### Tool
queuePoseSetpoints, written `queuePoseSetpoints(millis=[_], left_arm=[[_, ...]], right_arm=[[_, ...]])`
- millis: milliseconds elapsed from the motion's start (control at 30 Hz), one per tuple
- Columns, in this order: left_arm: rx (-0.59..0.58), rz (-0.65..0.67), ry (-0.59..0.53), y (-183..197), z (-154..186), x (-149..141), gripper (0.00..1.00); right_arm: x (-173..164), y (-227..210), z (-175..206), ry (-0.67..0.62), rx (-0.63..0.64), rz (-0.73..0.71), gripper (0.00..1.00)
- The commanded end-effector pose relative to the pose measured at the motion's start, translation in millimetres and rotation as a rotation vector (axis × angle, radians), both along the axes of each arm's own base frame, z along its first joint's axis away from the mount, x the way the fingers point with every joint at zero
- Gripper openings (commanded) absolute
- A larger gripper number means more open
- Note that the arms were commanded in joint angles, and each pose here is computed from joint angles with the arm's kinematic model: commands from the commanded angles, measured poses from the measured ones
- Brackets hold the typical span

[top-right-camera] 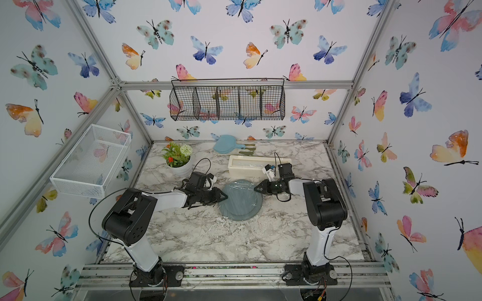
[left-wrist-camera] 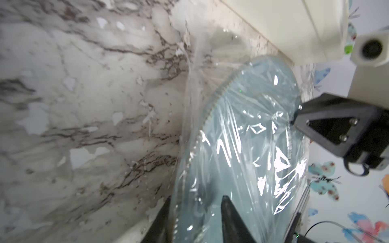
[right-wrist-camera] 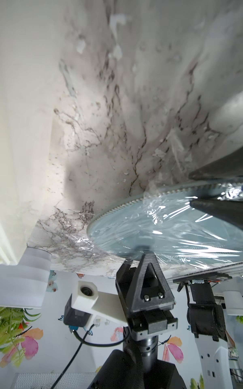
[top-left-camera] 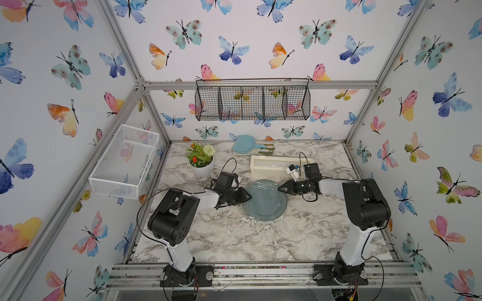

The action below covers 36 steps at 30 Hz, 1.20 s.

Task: Wrap the plate with plastic wrap
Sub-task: Pick up the plate at the center of the board, then cover the plate with plastic wrap.

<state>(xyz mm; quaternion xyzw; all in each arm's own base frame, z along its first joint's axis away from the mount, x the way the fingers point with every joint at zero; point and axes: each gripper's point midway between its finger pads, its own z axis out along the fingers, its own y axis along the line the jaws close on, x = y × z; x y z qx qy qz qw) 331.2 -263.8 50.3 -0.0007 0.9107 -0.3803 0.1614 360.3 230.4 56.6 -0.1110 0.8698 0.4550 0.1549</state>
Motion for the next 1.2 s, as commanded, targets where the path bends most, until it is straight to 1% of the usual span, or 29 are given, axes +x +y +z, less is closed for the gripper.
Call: queuePoseSetpoints(millis=[0, 167, 200, 233, 367, 500, 600, 700, 733, 800, 933, 1033, 1167], left_arm=[[-0.058, -0.047, -0.132, -15.8, 41.7, 10.5, 0.58], [-0.050, -0.028, -0.126, -8.3, 40.0, 12.0, 0.61], [-0.043, -0.019, -0.126, -4.8, 40.4, 13.3, 0.65], [-0.036, -0.008, -0.125, 0.2, 40.8, 14.9, 0.70], [-0.011, 0.040, -0.112, 22.3, 48.8, 21.9, 0.79], [-0.013, 0.075, -0.122, 36.3, 66.9, 26.9, 0.80], [-0.017, 0.077, -0.105, 38.0, 77.0, 22.2, 0.79], [-0.078, 0.043, -0.067, 28.0, 81.0, 0.4, 0.77], [-0.101, 0.031, -0.042, 25.2, 78.2, -11.1, 0.77], [-0.150, 0.018, 0.006, 23.7, 72.2, -30.7, 0.73], [-0.255, 0.054, 0.084, 30.0, 62.5, -67.4, 0.72], [-0.338, 0.092, 0.100, 31.8, 62.3, -81.4, 0.71], [-0.373, 0.094, 0.156, 28.2, 50.1, -89.0, 0.70]], right_arm=[[-6.1, 7.8, 10.9, 0.046, 0.058, -0.002, 0.02], [-7.8, 9.5, 12.0, 0.056, 0.093, -0.007, 0.02], [-7.2, 8.8, 13.6, 0.049, 0.092, -0.009, 0.02], [-6.4, 7.9, 15.1, 0.044, 0.089, -0.012, 0.02], [-1.8, -1.0, 17.0, 0.048, 0.096, -0.043, 0.02], [-1.7, -3.3, 18.1, 0.057, 0.124, -0.054, 0.02], [-1.2, -3.2, 17.7, 0.056, 0.124, -0.058, 0.02], [0.7, -4.6, 18.8, 0.058, 0.127, -0.072, 0.02], [1.4, -5.4, 19.0, 0.062, 0.131, -0.078, 0.02], [2.4, -5.5, 20.1, 0.064, 0.145, -0.083, 0.02], [2.6, -5.9, 18.3, 0.071, 0.144, -0.089, 0.02], [3.7, -6.1, 20.1, 0.081, 0.162, -0.101, 0.02], [5.0, -6.1, 28.2, 0.087, 0.213, -0.124, 0.02]])
